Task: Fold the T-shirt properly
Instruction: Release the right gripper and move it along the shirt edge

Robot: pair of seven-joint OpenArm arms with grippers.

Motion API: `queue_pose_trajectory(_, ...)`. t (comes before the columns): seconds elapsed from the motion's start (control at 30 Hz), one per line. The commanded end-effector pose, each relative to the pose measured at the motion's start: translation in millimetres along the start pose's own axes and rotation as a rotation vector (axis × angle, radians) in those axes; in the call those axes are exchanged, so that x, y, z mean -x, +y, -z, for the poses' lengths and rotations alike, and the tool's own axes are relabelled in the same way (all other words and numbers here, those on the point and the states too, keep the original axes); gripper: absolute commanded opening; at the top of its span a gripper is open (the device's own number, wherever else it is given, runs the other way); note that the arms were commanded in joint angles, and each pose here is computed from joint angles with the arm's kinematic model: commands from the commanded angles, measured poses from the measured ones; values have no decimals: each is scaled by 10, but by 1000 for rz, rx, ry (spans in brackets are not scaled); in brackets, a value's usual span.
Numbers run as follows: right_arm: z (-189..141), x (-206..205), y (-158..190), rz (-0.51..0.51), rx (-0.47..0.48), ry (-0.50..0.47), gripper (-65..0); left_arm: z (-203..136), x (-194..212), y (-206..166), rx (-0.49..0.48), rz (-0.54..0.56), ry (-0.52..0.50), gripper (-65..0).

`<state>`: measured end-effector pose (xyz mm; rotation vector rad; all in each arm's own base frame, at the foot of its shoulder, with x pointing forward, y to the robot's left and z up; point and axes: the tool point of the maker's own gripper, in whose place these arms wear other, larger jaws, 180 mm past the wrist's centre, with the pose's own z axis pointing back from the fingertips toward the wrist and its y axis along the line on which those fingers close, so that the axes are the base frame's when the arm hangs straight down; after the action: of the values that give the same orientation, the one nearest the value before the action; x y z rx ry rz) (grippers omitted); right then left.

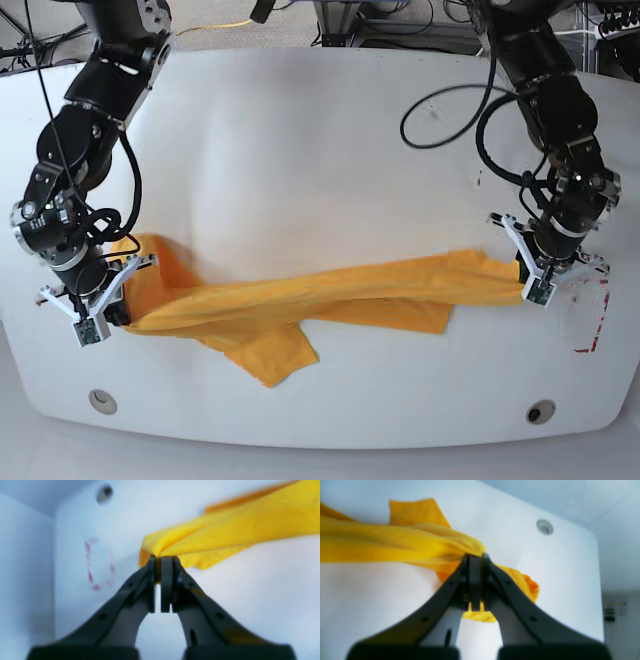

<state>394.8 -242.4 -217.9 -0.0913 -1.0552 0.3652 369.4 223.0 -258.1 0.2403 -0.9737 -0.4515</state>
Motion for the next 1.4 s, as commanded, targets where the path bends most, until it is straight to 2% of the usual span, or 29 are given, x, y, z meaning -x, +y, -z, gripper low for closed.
queue_pose_trajectory(0.0,-93,24,13,23,8,-38,-650,-121,101,84,-29,11,-4,-650)
queue_pose_trajectory(0.23,-220,682,265,95,-17,83,-650,-292,803,43,-22,-11,152,-650)
queue_pose_trajectory(0.43,-321,1193,547,193,-50,180,-650,-462,1190,161,-55,-24,244,-650)
queue_pose_trajectory(0.67,-479,1661,921,225,-122,290,-644,-595,1472,139,-39,10,321,-650)
queue_pose_trajectory(0.73,-518,1756,1007,223,-143,321,-606,-610,1497,144,-38,16,328,-650)
queue_pose_trajectory(0.8,-572,1894,1107,243,-159,383,-480,-620,1517,143,-37,19,334,-650)
queue_pose_trajectory(0.9,-612,1970,1166,252,-170,423,-317,-631,1541,145,-35,23,341,-650)
queue_pose_trajectory(0.97,-625,1910,1153,243,-167,409,-257,-636,1557,131,-32,22,345,-650)
queue_pose_trajectory(1.0,-630,1876,1158,244,-170,397,-250,-639,1564,130,-32,23,348,-650)
queue_pose_trajectory(1.13,-602,1630,1104,240,-198,306,-247,-637,1563,126,-31,24,347,-650)
queue_pose_trajectory(1.2,-494,1383,1000,234,-204,232,-247,-635,1561,122,-30,24,347,-650)
queue_pose_trajectory(1.37,-196,1180,839,265,-213,188,-247,-640,1566,132,-33,24,349,-650)
